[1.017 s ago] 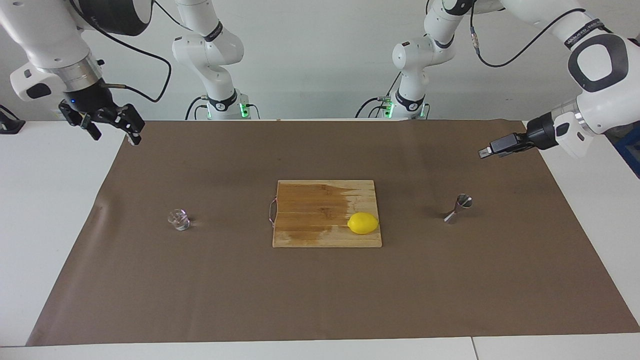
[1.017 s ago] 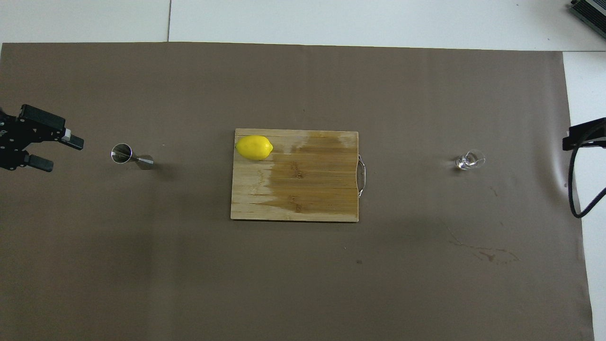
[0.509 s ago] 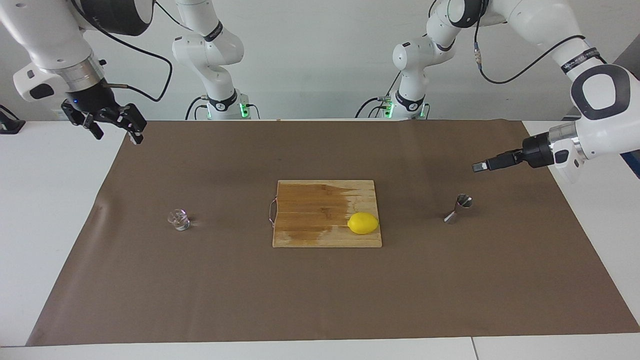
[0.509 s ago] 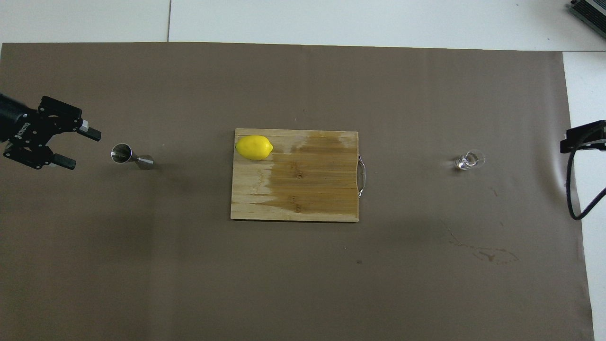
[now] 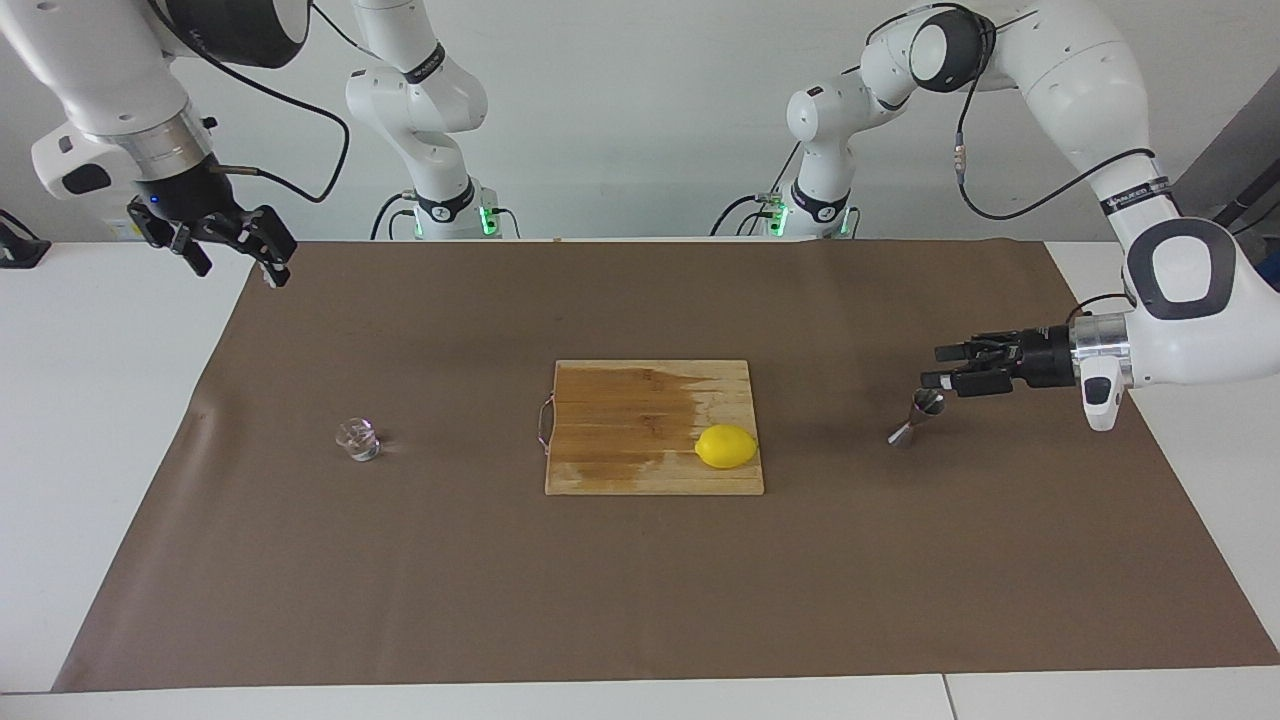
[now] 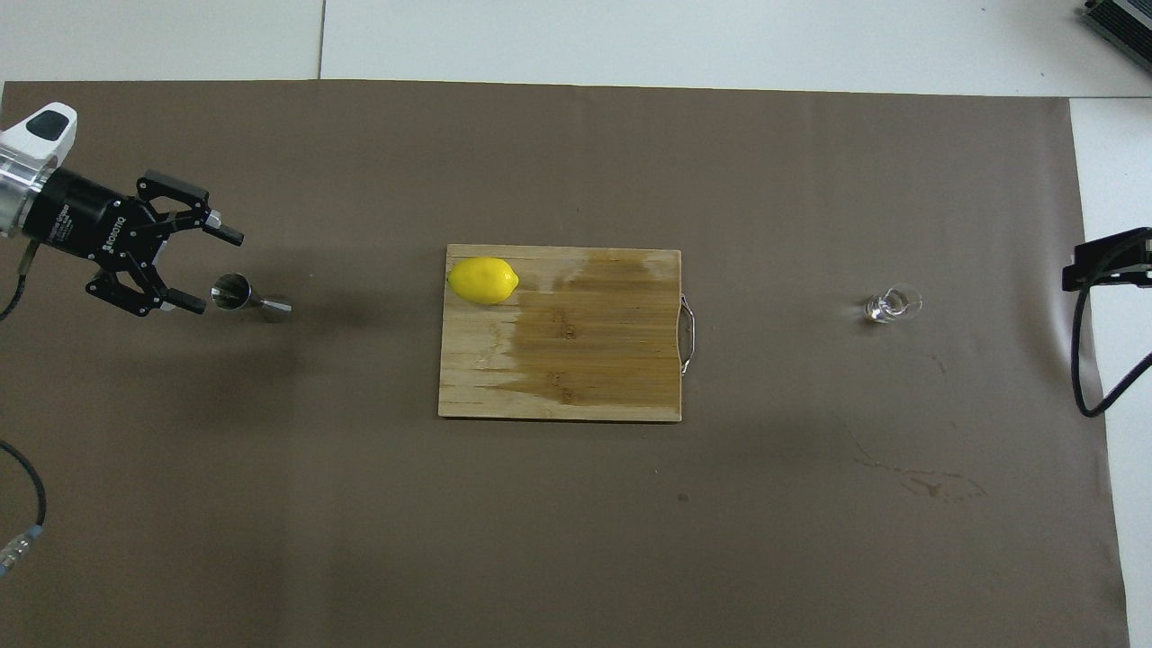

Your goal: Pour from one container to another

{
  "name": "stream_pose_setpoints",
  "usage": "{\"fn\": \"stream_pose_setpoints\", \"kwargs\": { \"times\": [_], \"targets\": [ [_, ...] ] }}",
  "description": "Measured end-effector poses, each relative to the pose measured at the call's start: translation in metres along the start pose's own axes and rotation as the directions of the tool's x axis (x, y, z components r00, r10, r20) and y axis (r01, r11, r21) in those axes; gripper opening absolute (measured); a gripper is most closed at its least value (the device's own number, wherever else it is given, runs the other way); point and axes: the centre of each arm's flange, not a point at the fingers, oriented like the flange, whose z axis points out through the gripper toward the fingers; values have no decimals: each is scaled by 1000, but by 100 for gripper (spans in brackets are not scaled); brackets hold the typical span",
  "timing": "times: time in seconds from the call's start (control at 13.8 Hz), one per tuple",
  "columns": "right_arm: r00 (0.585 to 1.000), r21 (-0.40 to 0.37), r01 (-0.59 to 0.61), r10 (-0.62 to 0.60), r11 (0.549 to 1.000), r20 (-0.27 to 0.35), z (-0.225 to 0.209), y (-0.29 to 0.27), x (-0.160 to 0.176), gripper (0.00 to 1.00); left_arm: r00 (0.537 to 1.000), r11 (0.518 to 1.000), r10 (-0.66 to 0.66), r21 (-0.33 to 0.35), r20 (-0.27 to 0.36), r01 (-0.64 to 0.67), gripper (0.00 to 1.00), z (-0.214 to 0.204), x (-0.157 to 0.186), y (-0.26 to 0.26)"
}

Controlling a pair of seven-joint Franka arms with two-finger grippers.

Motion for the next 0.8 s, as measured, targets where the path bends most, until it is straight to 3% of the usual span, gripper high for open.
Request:
{"fn": "stream_pose_setpoints", "kwargs": {
  "times": [0.44,0.8],
  "targets": [
    [1000,0,0,0,1000,-2,-1,0,-1,100,970,969,-230,-73,84,236,100,-8,27,-18],
    [1000,0,9,-9,1000,-2,-1,-5,-1,100,933,934,-307,-128,188,333,100,-6,84,-64]
  ]
}}
